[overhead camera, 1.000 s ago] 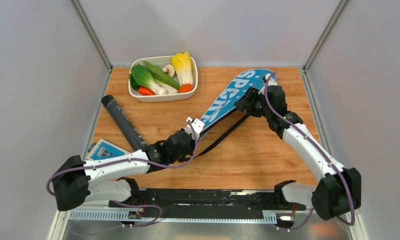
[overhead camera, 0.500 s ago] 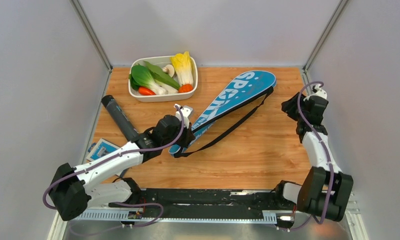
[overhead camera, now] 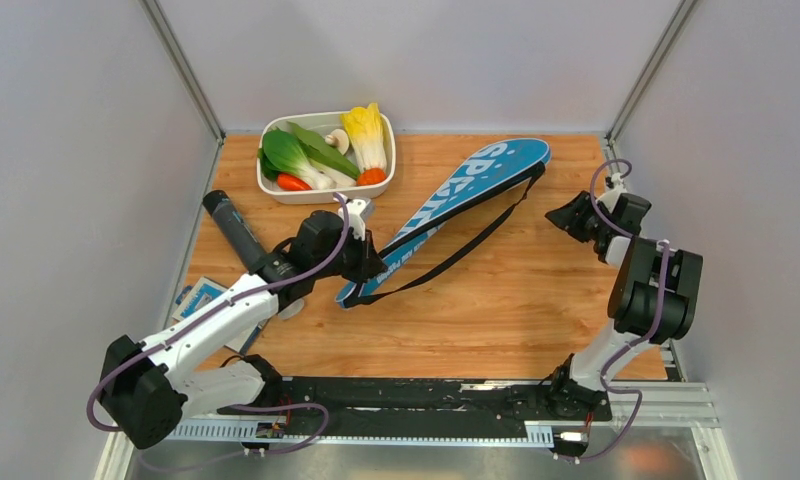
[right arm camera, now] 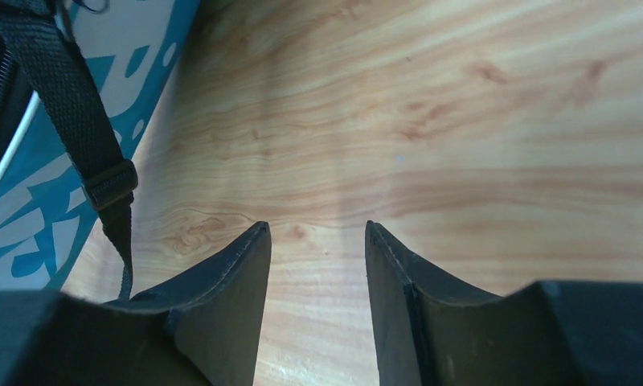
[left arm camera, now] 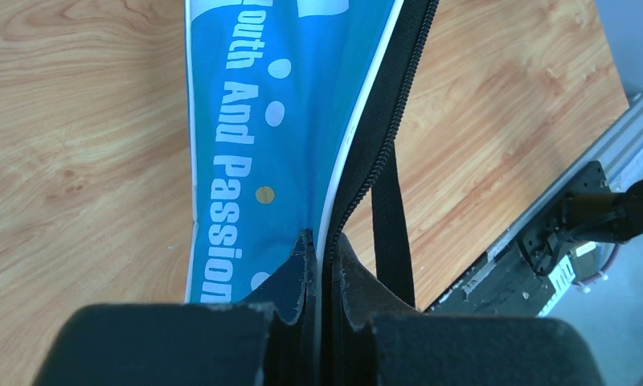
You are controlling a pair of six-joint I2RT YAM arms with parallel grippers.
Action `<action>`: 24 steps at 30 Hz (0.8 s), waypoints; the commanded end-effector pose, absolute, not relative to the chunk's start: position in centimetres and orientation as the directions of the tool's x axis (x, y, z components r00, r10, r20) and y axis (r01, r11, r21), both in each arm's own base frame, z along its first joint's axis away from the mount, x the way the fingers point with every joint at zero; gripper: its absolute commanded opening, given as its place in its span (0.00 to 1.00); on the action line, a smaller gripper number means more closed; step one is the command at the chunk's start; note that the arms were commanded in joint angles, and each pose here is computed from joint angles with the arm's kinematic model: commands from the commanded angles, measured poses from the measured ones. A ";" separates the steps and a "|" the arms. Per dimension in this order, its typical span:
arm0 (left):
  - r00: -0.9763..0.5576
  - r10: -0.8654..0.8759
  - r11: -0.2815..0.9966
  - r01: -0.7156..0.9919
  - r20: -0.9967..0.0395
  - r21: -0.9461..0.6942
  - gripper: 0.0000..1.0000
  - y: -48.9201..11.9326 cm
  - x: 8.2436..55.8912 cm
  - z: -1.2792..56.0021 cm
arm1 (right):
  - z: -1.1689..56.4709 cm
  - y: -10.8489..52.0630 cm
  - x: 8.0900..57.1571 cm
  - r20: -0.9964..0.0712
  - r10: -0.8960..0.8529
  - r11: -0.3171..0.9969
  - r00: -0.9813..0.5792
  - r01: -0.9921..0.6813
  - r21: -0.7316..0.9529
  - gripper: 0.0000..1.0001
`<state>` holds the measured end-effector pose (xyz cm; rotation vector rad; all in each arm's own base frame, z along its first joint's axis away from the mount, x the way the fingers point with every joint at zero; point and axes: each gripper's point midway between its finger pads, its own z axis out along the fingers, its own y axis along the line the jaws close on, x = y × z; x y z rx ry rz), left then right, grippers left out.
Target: Pack up the badminton gear
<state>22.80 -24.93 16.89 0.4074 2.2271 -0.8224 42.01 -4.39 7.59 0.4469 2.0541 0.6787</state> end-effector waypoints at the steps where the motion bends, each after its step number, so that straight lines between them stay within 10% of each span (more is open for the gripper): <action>1: -0.723 0.056 0.665 0.542 -0.689 -0.514 0.00 -26.2 21.0 19.2 | 11.9 -3.3 46.1 -0.823 0.384 0.843 -0.418 -0.206 0.497 0.52; 24: -0.722 0.106 0.630 0.580 -0.684 -0.515 0.00 -25.5 20.0 18.6 | 17.9 -0.3 50.1 -0.966 0.185 0.870 -0.179 -0.428 0.245 0.59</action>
